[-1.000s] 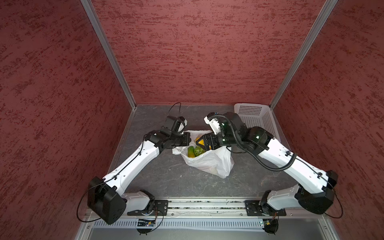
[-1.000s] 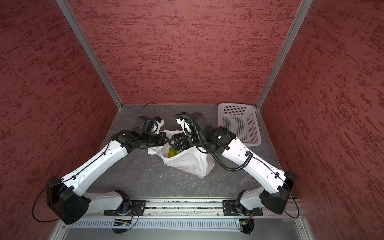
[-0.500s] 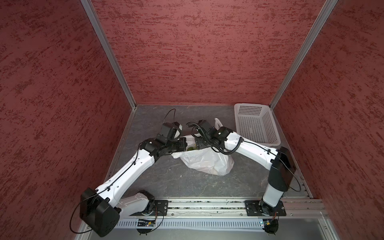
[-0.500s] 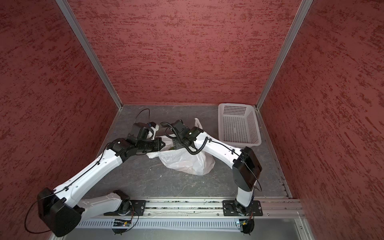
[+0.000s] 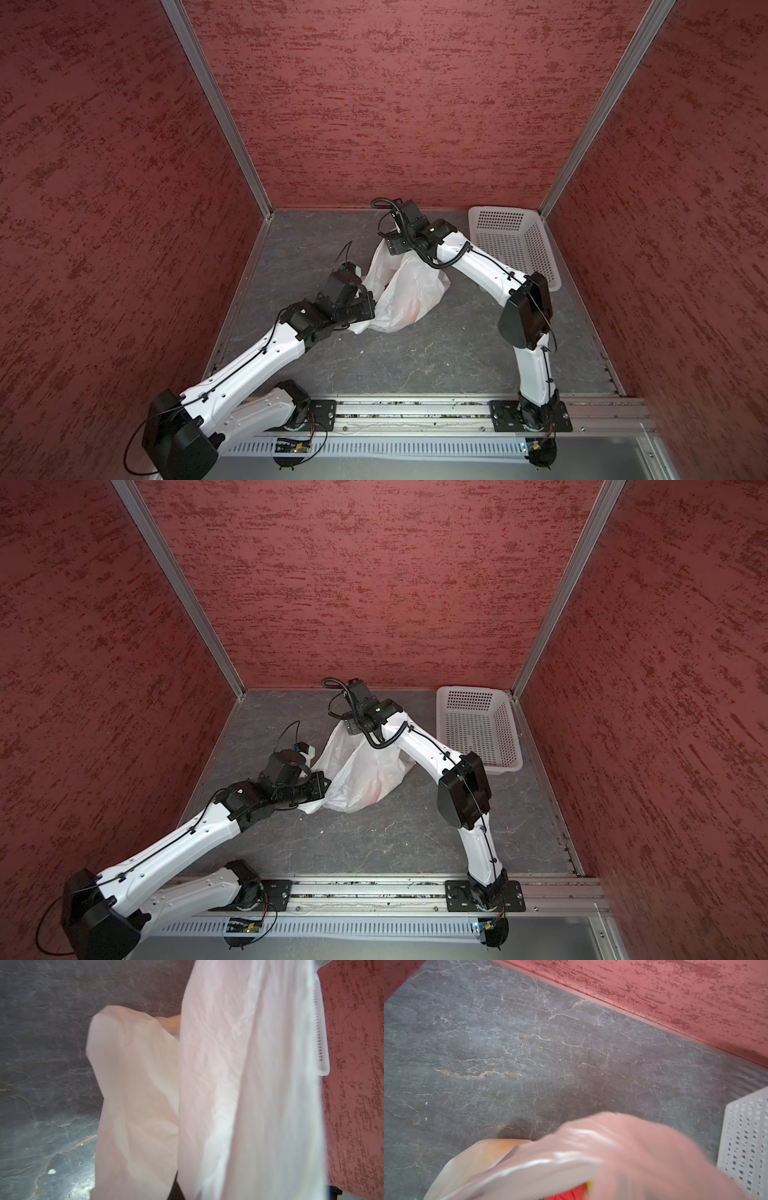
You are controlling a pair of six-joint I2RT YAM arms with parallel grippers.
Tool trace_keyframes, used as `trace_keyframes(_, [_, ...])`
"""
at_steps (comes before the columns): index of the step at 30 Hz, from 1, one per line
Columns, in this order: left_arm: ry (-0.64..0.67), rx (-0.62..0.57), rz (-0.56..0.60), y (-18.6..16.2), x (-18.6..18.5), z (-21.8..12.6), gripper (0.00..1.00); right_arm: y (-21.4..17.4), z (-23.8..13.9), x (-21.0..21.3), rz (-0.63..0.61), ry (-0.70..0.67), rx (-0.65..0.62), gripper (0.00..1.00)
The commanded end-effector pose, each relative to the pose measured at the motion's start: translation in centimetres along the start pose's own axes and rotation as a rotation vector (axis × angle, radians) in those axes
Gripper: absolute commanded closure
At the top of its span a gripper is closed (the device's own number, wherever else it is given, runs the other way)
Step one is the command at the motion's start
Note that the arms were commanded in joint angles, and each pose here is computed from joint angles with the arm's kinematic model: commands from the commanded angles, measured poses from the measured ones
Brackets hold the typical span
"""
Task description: Untie the knot of the plastic bag and take out the fruit
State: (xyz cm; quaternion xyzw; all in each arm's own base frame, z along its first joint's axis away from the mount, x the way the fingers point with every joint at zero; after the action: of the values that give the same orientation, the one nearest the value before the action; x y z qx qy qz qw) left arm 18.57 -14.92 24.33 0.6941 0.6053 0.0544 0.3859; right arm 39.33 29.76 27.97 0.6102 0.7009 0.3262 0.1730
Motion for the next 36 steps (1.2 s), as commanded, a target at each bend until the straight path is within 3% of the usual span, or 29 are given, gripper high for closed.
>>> trace_keyframes(1, [0.025, -0.068, -0.045, 1.1, -0.3, -0.4, 1.0, -1.1, -2.1, -0.7, -0.036, 0.08, 0.154, 0.18])
trace_keyframes(7, [0.017, -0.075, -0.047, 2.7, -0.4, -0.3, 1.0, -4.1, -4.3, -0.5, -0.01, 0.13, 0.237, 0.18])
trace_keyframes(13, [0.016, -0.065, -0.053, 3.4, 0.3, 0.3, 1.0, -6.8, -4.0, -0.2, -0.003, 0.108, 0.266, 0.18])
trace_keyframes(22, [0.006, -0.053, -0.069, 4.6, 0.9, 1.3, 1.0, -14.0, -7.7, -3.5, 0.014, -0.022, 0.206, 0.15])
trace_keyframes(27, [-0.007, -0.04, -0.076, 4.9, 0.7, 1.8, 1.0, -17.8, -9.1, -5.2, 0.009, -0.004, 0.185, 0.12])
trace_keyframes(32, [-0.025, -0.029, -0.081, 5.2, 0.5, 2.1, 1.0, -21.9, -7.3, -5.8, -0.047, -0.029, 0.293, 0.1])
trace_keyframes(36, [-0.019, -0.016, -0.068, 5.0, 0.4, 2.0, 1.0, -22.9, -6.6, -5.3, -0.039, 0.002, 0.36, 0.07])
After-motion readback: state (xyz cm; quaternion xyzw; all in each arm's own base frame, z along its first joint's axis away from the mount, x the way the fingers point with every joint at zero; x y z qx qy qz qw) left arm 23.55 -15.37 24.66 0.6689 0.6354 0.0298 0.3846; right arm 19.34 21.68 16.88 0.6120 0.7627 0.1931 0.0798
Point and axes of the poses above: each gripper's point midway between its finger pads, its own z axis out along the fingers, its own x axis along the line the jaws close on, y = z × x, the point moved 10 cm from there along -z, back along the fingers, and after that the axes turned 15 degrees about z, right-handed, at the moved point
